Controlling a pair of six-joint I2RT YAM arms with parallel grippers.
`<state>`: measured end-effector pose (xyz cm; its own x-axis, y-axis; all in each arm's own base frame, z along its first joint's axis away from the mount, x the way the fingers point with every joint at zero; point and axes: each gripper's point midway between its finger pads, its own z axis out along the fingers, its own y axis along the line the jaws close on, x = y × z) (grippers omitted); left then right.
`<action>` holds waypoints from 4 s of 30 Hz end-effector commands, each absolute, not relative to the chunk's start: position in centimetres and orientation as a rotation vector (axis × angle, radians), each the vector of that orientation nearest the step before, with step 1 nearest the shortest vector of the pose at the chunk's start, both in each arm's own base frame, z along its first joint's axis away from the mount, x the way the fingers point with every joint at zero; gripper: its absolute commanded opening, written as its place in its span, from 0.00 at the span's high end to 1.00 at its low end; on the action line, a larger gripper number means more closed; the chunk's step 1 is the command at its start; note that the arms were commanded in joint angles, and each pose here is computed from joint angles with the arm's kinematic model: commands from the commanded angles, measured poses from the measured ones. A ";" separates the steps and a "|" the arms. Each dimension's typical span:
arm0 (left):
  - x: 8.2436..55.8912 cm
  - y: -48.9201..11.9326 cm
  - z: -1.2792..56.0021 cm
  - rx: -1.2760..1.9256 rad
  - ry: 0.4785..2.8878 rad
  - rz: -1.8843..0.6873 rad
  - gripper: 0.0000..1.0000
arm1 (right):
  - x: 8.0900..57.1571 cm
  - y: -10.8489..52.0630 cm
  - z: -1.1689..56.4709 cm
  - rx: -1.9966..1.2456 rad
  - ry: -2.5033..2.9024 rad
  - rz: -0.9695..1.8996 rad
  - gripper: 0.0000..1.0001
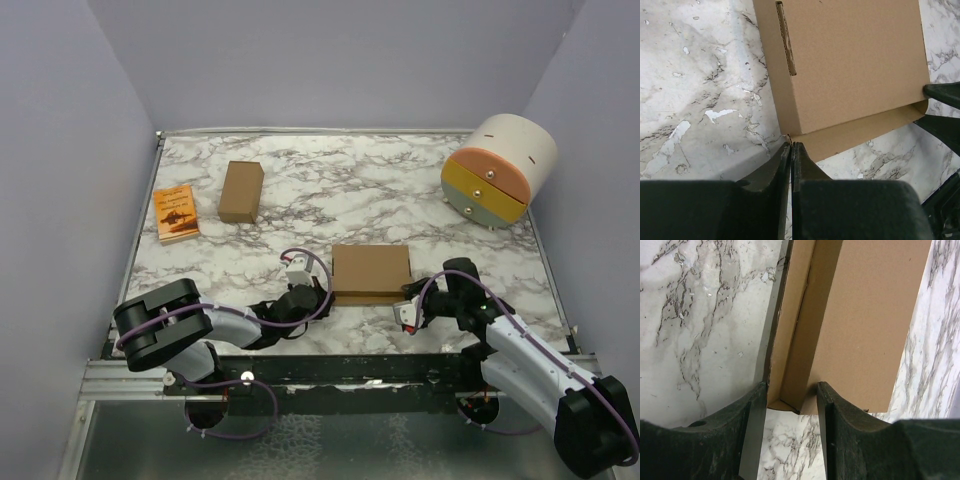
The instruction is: Fold the paper box
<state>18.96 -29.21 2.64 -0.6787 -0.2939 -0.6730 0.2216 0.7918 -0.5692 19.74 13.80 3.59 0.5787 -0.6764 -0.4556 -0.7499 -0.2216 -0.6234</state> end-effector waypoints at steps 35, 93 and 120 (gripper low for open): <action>18.8 -29.0 2.6 -0.099 2.402 -0.502 0.63 | 18.6 13.3 2.6 -1.975 1.196 0.154 0.57; 18.5 -30.4 2.0 0.093 2.449 -0.280 0.81 | 18.4 13.0 2.1 -1.991 1.218 0.157 0.57; 18.2 -29.9 7.0 0.381 2.269 -0.443 0.52 | 18.3 13.1 2.0 -1.993 1.215 0.162 0.57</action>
<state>18.63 -29.52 4.90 -0.7301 0.0530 -0.6813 0.2409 0.9529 -0.1841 19.66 13.76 3.48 0.5764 -0.6777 -0.4566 -0.7530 -0.2234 -0.6190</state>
